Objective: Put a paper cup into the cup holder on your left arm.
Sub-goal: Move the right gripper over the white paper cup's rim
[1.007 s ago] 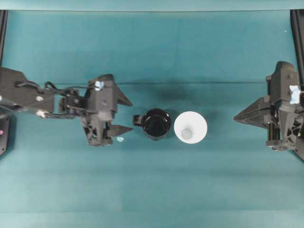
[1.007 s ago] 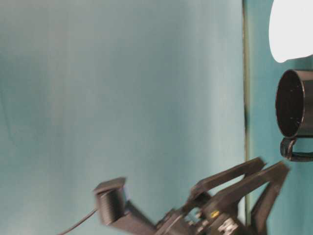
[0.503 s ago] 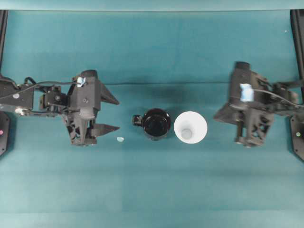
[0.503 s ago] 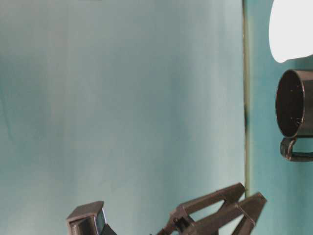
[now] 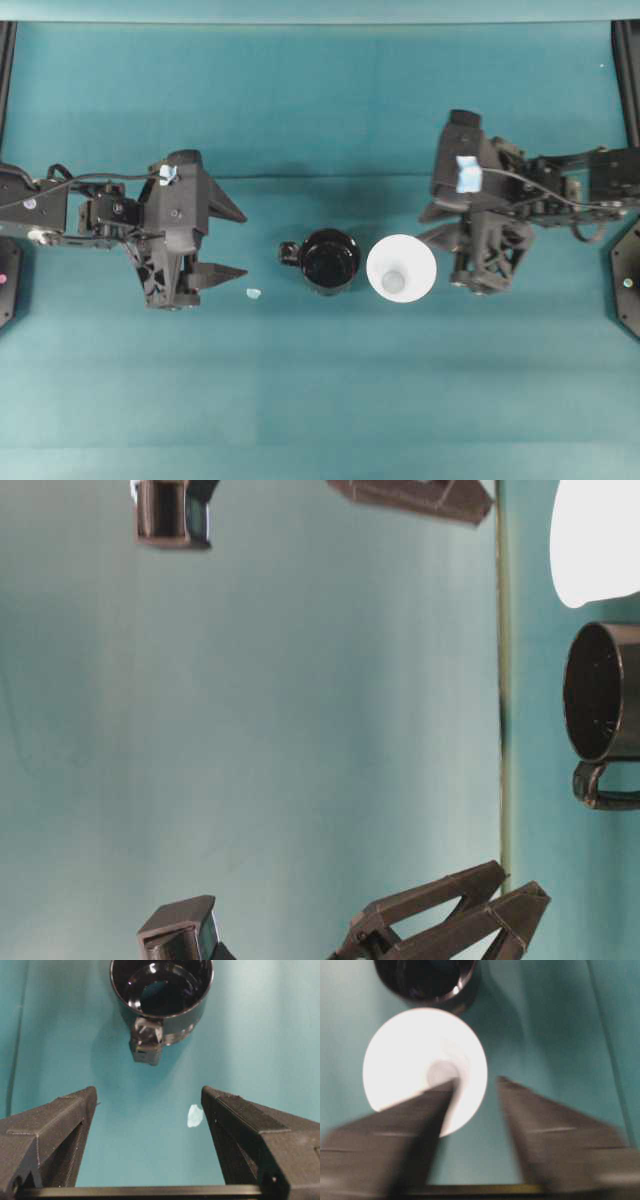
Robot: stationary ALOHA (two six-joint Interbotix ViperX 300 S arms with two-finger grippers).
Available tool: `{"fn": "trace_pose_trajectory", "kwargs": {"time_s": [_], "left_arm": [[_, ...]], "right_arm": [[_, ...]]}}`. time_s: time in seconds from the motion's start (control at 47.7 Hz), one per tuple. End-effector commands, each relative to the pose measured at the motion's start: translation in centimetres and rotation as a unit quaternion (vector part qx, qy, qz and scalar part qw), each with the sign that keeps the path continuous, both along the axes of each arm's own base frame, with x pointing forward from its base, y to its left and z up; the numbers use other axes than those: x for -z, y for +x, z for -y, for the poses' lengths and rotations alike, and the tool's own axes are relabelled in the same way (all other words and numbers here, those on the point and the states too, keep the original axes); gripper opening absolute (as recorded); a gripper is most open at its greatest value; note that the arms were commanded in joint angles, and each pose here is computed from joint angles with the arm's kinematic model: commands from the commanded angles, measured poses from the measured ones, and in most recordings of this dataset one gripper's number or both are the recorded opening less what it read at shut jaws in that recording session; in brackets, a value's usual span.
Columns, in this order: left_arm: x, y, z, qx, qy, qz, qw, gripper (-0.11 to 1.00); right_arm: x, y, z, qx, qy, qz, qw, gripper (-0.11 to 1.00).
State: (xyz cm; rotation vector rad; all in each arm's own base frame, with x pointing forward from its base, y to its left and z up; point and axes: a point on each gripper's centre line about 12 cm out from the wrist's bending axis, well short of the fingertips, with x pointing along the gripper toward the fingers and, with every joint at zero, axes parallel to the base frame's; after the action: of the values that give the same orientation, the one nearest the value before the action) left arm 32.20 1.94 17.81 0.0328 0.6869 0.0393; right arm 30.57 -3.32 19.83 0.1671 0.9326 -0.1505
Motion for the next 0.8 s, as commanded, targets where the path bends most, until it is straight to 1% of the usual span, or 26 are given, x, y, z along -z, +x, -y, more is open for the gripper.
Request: {"fn": "trace_pose_trajectory", "kwargs": {"time_s": [0.0, 0.063, 0.105, 0.252, 0.461, 0.608, 0.776], "left_arm": [[-0.9, 0.4, 0.0, 0.002, 0.003, 0.017, 0.9999, 0.88], [-0.9, 0.4, 0.0, 0.003, 0.003, 0.017, 0.9999, 0.88], [-0.8, 0.3, 0.0, 0.002, 0.004, 0.016, 0.9999, 0.88], [-0.8, 0.3, 0.0, 0.003, 0.004, 0.016, 0.9999, 0.88], [-0.8, 0.3, 0.0, 0.002, 0.004, 0.015, 0.9999, 0.87], [-0.8, 0.3, 0.0, 0.003, 0.003, 0.016, 0.9999, 0.87], [-0.6, 0.3, 0.0, 0.002, 0.002, 0.013, 0.9999, 0.88]], "right_arm": [[-0.9, 0.7, 0.1, 0.002, -0.001, 0.013, 0.9999, 0.82], [-0.8, 0.8, 0.2, 0.001, -0.002, 0.01, 0.9999, 0.94], [-0.9, 0.9, 0.2, 0.001, -0.003, 0.008, 1.0, 0.96], [-0.6, 1.1, 0.2, 0.0, -0.002, -0.006, 1.0, 0.91], [1.2, 1.3, 0.3, -0.003, 0.0, -0.062, 0.9981, 0.91], [2.1, 2.2, 0.6, -0.002, 0.0, -0.075, 0.9972, 0.91], [3.3, 2.5, 1.0, 0.001, 0.001, -0.093, 0.9956, 0.91]]}}
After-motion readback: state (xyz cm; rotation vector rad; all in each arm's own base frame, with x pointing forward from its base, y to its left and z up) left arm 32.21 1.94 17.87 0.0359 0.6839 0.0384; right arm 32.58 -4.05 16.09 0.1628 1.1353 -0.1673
